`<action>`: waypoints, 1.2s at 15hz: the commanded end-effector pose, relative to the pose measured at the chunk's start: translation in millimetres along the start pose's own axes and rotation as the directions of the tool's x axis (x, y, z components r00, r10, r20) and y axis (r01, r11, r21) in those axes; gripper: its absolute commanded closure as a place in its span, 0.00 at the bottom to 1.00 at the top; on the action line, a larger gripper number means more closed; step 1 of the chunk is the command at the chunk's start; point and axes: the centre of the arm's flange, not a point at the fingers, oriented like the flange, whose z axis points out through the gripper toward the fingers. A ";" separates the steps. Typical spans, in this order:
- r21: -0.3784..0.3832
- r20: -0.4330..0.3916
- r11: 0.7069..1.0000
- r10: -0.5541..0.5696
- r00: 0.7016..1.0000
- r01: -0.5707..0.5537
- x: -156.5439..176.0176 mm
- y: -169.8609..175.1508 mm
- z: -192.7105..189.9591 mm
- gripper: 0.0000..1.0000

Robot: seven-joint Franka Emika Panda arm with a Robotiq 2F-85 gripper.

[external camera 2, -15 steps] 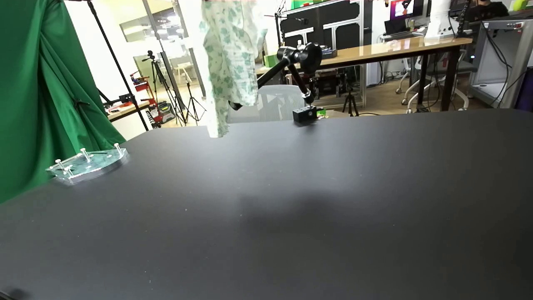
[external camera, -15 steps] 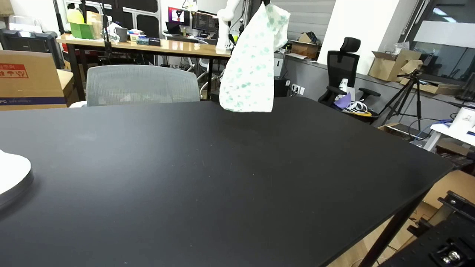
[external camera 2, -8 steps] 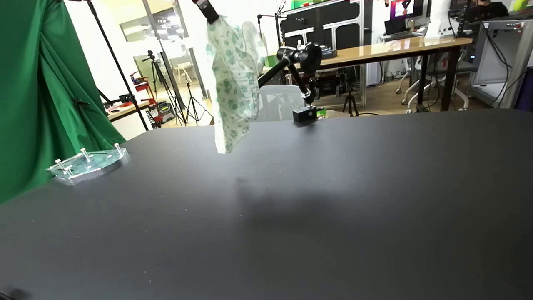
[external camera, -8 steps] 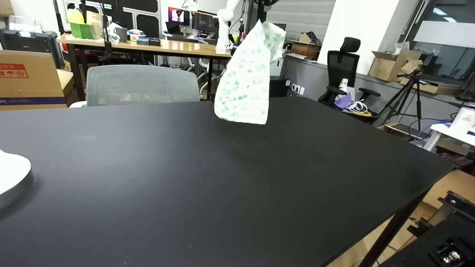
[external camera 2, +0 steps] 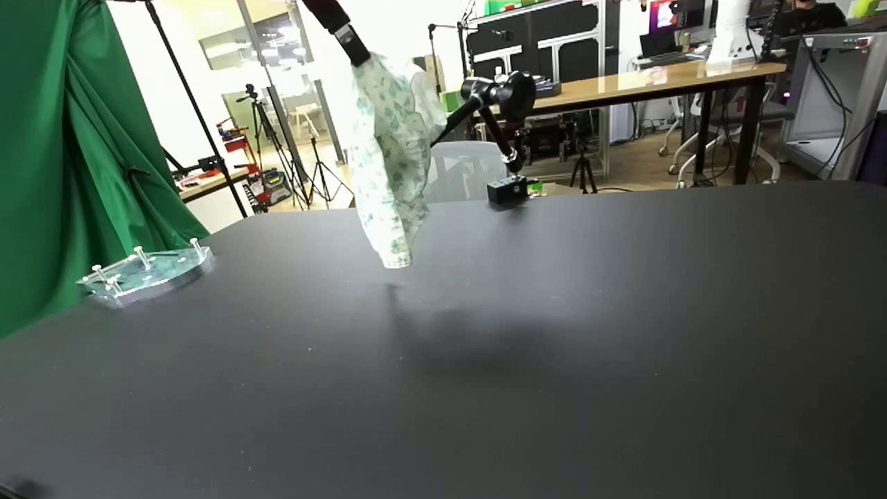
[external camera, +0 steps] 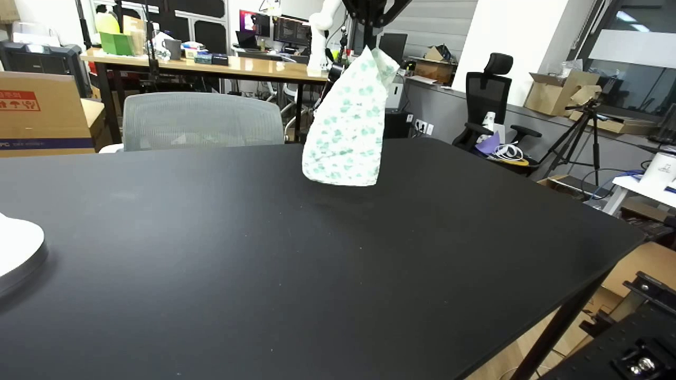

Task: Put the white cloth on the black stand

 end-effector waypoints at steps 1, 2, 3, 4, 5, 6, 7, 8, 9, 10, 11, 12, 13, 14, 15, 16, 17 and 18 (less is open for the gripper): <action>0.005 -0.007 0.999 0.048 0.999 -0.048 6.3 -5.8 7.9 1.00; 0.016 -0.002 0.998 0.053 0.999 -0.053 7.0 -7.2 10.8 1.00; 0.032 0.001 0.998 0.059 0.998 -0.059 6.8 -10.1 14.1 1.00; 0.049 0.010 0.997 0.065 0.998 -0.066 6.0 -13.2 16.6 1.00; 0.074 0.009 0.994 0.074 0.997 -0.075 3.7 -17.2 19.8 1.00; 0.094 0.013 0.992 0.081 0.997 -0.081 1.5 -20.5 22.1 1.00; 0.111 0.015 0.990 0.083 0.996 -0.084 -1.2 -23.9 25.7 1.00; 0.123 0.020 0.989 0.087 0.996 -0.088 -3.2 -26.5 29.4 1.00; 0.128 0.026 0.987 0.090 0.996 -0.092 -4.9 -28.6 34.4 1.00; 0.129 0.034 0.987 0.092 0.995 -0.096 -6.1 -29.2 38.9 1.00; 0.130 0.041 0.986 0.096 0.995 -0.101 -6.7 -29.1 42.4 1.00; 0.130 0.045 0.986 0.098 0.994 -0.103 -6.6 -28.2 45.7 1.00; 0.130 0.047 0.986 0.100 0.994 -0.105 -5.8 -27.3 48.9 1.00; 0.129 0.050 0.986 0.103 0.993 -0.109 -5.0 -26.3 52.1 1.00; 0.127 0.055 0.985 0.108 0.993 -0.115 -3.4 -25.1 54.8 1.00; 0.126 0.059 0.984 0.116 0.991 -0.123 -2.4 -24.5 56.9 1.00; 0.118 0.066 0.985 0.117 0.991 -0.124 -1.7 -23.7 58.7 0.74; 0.115 0.072 0.985 0.119 0.990 -0.127 -1.3 -23.2 59.9 0.73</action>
